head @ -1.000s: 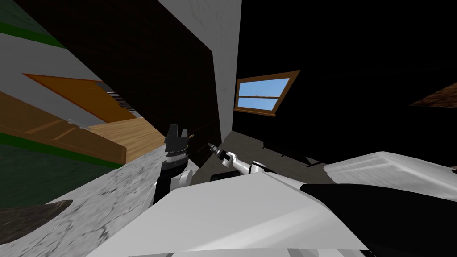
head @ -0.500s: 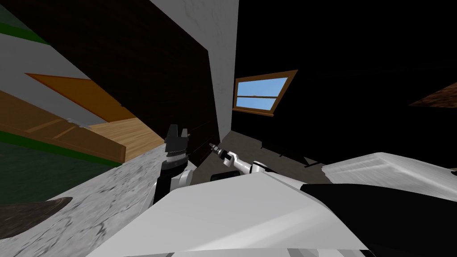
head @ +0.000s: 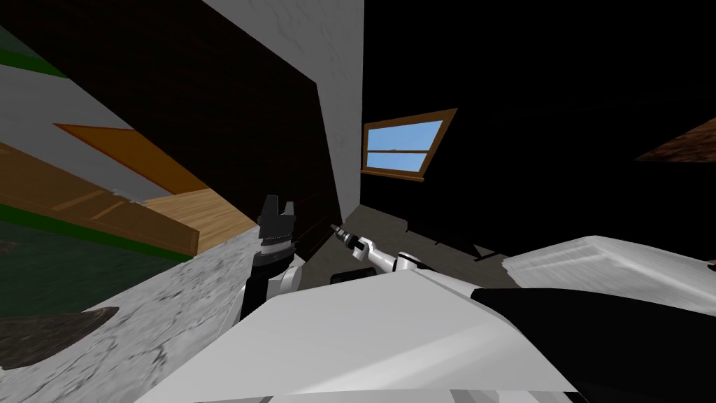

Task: Pull the door open

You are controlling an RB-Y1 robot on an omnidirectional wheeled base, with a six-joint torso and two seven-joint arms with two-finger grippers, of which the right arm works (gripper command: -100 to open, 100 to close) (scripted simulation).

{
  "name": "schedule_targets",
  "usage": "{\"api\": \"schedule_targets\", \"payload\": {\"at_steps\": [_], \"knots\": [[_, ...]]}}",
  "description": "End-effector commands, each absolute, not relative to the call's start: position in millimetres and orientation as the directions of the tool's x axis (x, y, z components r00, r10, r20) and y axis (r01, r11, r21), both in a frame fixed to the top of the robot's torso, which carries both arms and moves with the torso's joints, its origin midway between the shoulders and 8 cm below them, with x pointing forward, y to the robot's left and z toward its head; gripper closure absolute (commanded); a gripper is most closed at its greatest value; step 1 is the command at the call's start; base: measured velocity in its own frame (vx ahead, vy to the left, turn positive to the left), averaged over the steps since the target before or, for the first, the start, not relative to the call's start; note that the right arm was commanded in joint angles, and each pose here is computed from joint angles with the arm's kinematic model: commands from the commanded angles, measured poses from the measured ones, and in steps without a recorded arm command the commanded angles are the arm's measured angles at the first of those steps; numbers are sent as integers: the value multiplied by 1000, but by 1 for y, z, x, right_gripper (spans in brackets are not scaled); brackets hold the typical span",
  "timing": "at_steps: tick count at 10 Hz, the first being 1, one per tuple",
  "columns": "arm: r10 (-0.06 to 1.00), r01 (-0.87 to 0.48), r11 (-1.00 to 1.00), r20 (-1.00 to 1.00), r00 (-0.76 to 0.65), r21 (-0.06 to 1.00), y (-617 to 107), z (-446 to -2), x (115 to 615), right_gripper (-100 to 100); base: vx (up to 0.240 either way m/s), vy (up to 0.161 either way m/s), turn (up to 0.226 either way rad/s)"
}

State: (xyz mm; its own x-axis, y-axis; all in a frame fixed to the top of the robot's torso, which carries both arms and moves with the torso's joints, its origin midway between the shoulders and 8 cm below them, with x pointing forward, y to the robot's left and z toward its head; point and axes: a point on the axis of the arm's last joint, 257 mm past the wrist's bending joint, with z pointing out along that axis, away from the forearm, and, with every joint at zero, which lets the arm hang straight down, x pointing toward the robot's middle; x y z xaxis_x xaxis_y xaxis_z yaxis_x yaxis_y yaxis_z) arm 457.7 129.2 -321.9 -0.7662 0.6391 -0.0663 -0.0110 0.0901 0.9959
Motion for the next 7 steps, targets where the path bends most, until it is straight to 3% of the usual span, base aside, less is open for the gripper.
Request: {"api": "schedule_targets", "payload": {"at_steps": [1, 6, 7], "knots": [[641, -11, 89, -66, -764, 996, 132, -321, 458, -100, 11, 186, -49], [635, -7, 56, -41, -772, 998, 153, -311, 451, -100, 53, 213, -10], [633, -6, 48, -35, -774, 999, 158, -308, 449, -100, 63, 144, 130]]}}
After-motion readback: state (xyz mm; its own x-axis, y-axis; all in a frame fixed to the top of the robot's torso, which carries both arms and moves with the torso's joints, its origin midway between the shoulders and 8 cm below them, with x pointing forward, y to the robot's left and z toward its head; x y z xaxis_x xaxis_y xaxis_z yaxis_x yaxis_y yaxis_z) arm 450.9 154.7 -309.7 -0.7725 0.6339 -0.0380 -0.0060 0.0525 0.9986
